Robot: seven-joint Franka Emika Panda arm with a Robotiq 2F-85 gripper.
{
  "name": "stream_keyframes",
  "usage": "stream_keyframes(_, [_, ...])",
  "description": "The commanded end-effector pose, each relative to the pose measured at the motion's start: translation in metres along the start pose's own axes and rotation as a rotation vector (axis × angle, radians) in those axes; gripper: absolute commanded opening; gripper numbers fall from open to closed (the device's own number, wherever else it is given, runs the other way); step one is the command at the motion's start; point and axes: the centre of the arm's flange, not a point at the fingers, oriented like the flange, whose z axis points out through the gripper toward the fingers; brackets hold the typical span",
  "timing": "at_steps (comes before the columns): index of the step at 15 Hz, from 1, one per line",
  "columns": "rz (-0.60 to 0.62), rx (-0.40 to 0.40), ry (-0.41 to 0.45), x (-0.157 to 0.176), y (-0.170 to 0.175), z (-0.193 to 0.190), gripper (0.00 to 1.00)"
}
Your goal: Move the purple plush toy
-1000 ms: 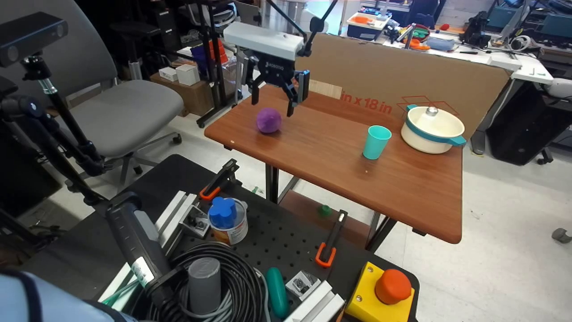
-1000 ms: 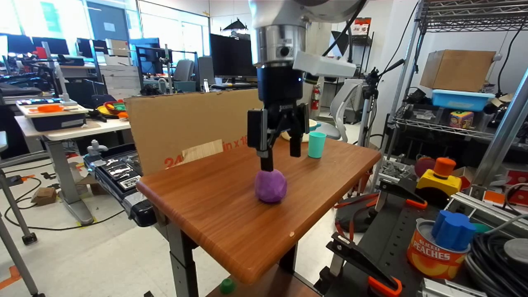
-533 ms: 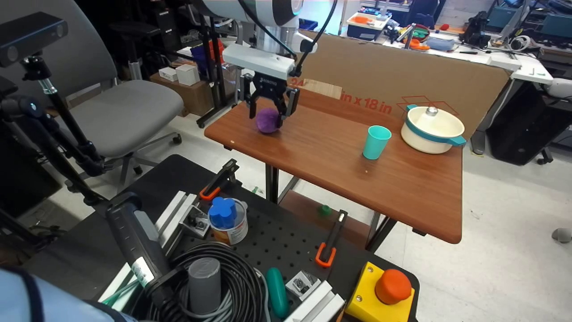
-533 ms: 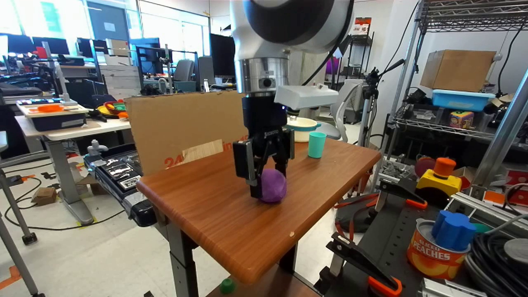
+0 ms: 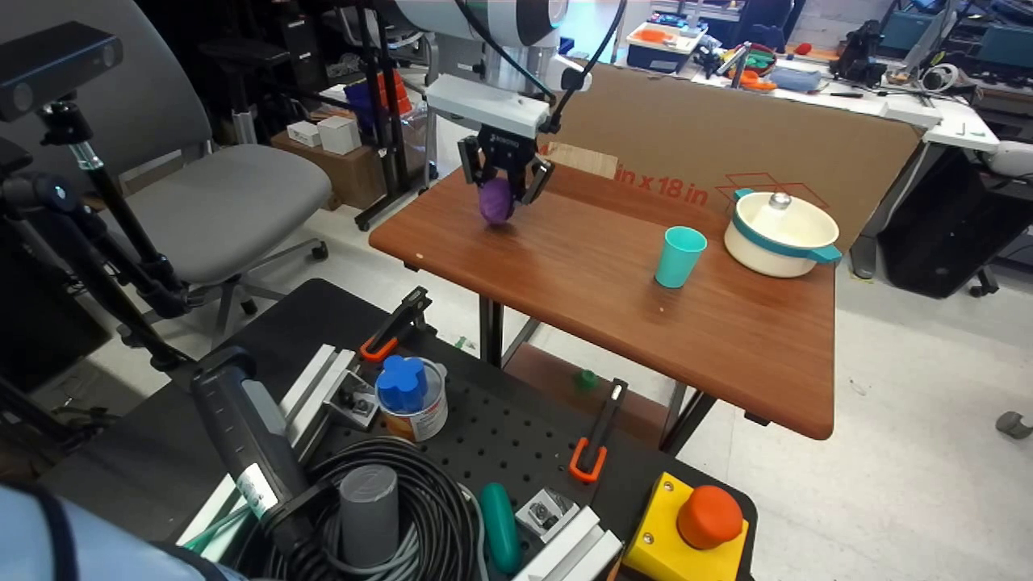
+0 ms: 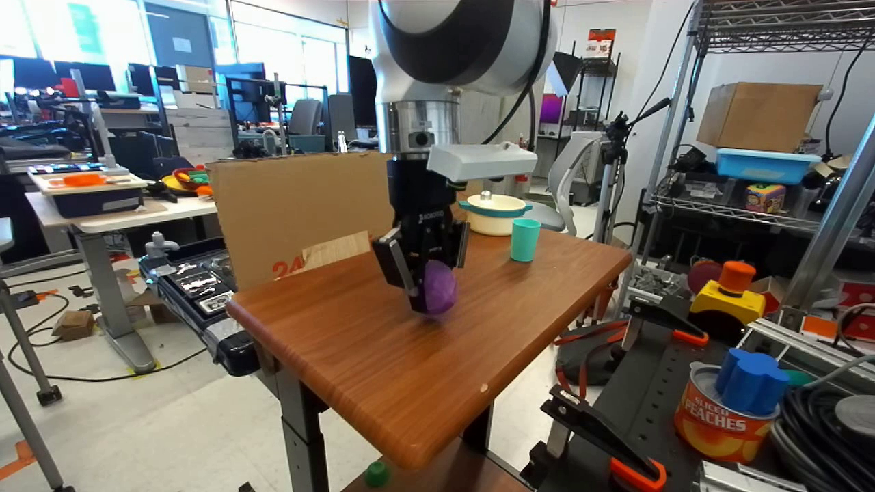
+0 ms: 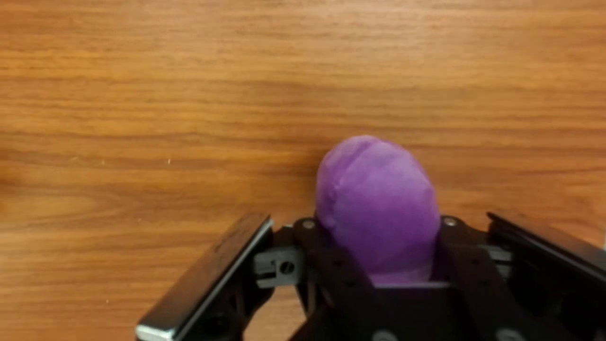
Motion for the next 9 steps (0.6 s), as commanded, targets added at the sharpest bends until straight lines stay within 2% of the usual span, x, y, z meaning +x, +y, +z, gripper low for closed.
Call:
stream_keyframes(1, [0.085, 0.017, 0.052, 0.024, 0.013, -0.044, 0.04])
stream_keyframes(5, [0.234, 0.02, 0.124, 0.07, 0.048, -0.078, 0.06])
stream_keyframes(9, [0.392, -0.002, 0.156, 0.111, 0.092, -0.088, 0.06])
